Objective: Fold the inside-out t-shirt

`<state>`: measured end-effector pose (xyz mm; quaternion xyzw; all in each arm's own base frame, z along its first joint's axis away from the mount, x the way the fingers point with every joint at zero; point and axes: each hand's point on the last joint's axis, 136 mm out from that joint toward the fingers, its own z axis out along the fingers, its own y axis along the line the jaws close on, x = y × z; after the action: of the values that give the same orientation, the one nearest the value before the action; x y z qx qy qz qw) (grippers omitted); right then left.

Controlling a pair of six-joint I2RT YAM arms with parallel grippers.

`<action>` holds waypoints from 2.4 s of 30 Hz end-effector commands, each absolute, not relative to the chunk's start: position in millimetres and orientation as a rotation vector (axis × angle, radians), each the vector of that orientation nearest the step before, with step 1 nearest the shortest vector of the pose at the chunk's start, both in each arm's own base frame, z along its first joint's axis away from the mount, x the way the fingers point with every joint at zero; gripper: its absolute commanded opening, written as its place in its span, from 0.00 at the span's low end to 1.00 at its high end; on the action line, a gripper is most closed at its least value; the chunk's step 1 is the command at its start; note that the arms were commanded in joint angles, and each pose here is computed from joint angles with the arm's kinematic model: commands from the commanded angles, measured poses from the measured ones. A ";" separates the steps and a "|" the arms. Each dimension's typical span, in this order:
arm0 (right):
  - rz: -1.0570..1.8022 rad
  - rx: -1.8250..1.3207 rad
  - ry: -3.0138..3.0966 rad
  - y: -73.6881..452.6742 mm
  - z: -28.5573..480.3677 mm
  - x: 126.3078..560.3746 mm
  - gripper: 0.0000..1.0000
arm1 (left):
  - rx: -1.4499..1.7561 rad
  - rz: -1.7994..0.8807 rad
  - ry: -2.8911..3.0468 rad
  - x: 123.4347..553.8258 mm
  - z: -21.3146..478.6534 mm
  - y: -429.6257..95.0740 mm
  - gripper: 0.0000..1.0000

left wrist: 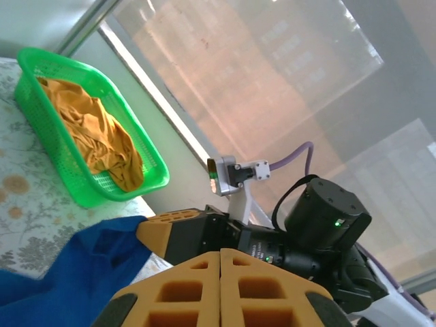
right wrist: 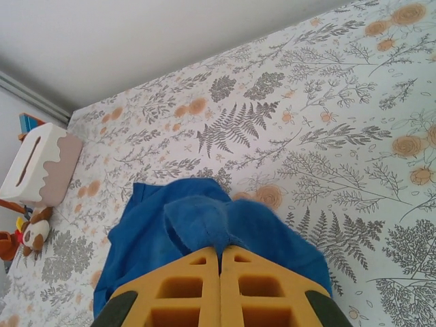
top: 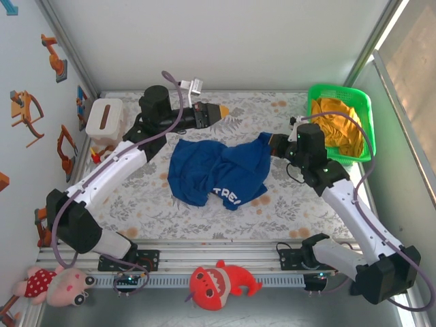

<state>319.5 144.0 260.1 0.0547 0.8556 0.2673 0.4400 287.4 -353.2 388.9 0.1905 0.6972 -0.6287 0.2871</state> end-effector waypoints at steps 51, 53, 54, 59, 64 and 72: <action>0.595 0.244 2.126 115.8 230.5 311.2 0.00 | -0.554 -0.466 2.906 257.7 40.8 -220.1 0.06; 0.592 0.245 2.127 115.6 230.0 311.4 0.00 | -0.544 -0.461 2.899 258.3 43.9 -218.6 0.00; 0.592 0.242 2.125 116.1 231.6 312.2 0.00 | -0.534 -0.451 2.896 258.5 46.0 -217.1 0.00; 0.596 0.243 2.084 113.8 258.7 328.8 0.00 | -0.433 -0.428 2.779 283.4 103.5 -199.6 0.00; 0.589 0.298 1.955 81.8 345.5 358.6 0.00 | -0.310 -0.605 2.491 334.0 232.6 -164.7 0.00; 0.705 0.361 1.670 40.5 478.3 347.3 0.00 | -0.247 -0.914 1.994 365.3 411.9 -97.0 0.00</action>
<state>360.3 29.6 452.8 0.1714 0.7354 0.2647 0.5998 374.2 -88.0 387.3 -0.1577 0.8222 -0.3171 0.4456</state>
